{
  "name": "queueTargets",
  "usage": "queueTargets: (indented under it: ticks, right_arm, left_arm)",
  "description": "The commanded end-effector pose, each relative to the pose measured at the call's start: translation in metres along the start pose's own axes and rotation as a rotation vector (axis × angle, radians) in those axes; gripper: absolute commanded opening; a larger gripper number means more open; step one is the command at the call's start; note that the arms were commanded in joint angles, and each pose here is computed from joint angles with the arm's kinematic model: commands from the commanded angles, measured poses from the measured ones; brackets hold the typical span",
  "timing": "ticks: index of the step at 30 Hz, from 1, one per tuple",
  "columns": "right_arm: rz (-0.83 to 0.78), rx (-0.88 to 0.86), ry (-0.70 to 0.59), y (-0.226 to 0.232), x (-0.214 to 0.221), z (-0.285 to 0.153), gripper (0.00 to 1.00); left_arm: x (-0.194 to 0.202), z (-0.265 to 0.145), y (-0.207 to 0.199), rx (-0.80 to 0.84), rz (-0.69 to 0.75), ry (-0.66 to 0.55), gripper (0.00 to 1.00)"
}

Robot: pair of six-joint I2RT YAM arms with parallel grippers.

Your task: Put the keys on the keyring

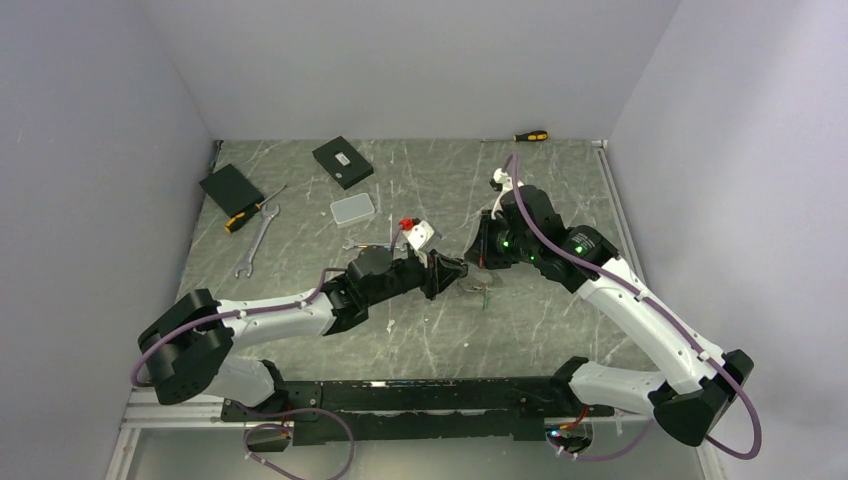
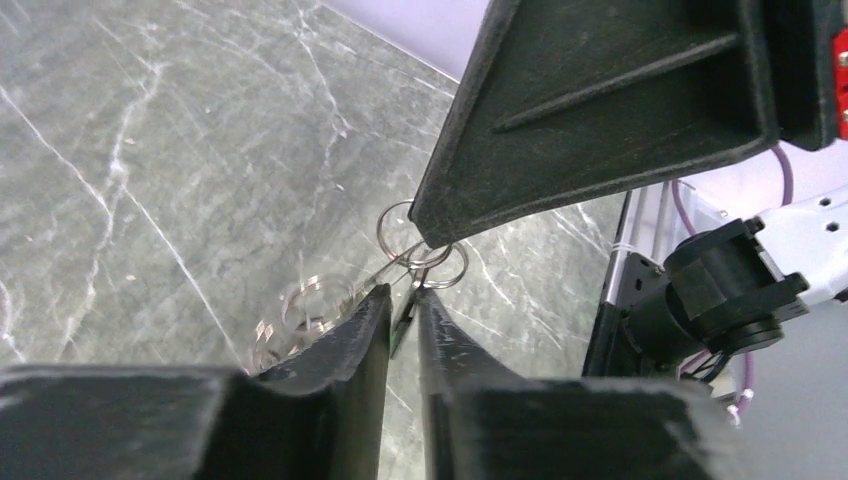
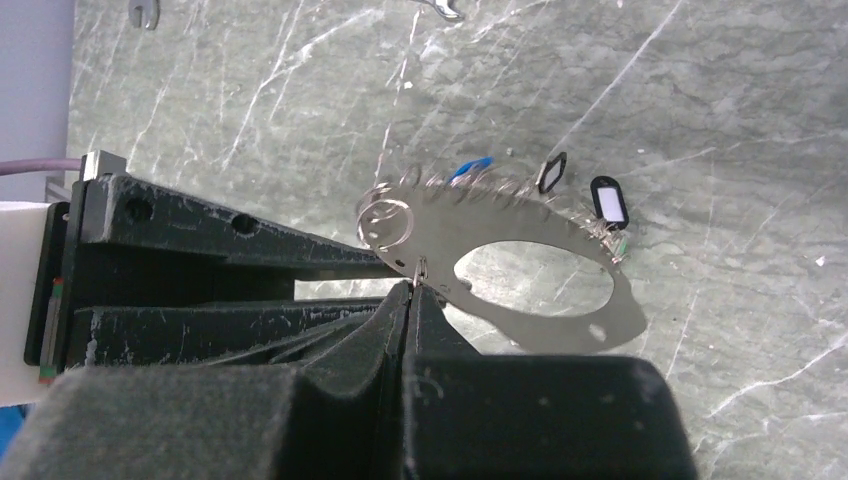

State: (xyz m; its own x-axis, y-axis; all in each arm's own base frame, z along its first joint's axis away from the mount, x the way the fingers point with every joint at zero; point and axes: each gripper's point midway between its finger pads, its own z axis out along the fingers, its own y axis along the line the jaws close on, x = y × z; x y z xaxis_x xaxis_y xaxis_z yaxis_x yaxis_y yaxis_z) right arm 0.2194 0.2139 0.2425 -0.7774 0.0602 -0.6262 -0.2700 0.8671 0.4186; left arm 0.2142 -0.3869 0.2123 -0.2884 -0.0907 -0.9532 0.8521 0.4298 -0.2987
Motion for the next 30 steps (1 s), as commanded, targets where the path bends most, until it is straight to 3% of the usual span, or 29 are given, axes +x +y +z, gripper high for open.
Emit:
queueTargets:
  ticks: [1, 2, 9, 21, 30]
  right_arm:
    - [0.021, -0.081, -0.058, 0.018, -0.016, -0.007, 0.00]
    - [0.024, -0.078, -0.059, 0.018, -0.017, -0.007, 0.00]
    - [0.029, -0.061, -0.063, 0.015, -0.020, -0.010, 0.00]
    - [0.009, -0.026, -0.074, 0.008, -0.033, -0.020, 0.00]
    - [-0.019, -0.055, -0.044, 0.013, -0.034, -0.023, 0.00]
  left_arm:
    - [-0.030, 0.006, -0.009, 0.030, 0.014, -0.095, 0.04]
    - [-0.030, 0.006, -0.009, 0.030, 0.013, -0.094, 0.00]
    - [-0.022, 0.000, -0.006, 0.013, 0.034, -0.057, 0.00]
    - [0.007, -0.007, 0.004, -0.010, 0.130, 0.124, 0.00]
    - [0.014, -0.014, 0.022, -0.107, 0.188, 0.202, 0.00]
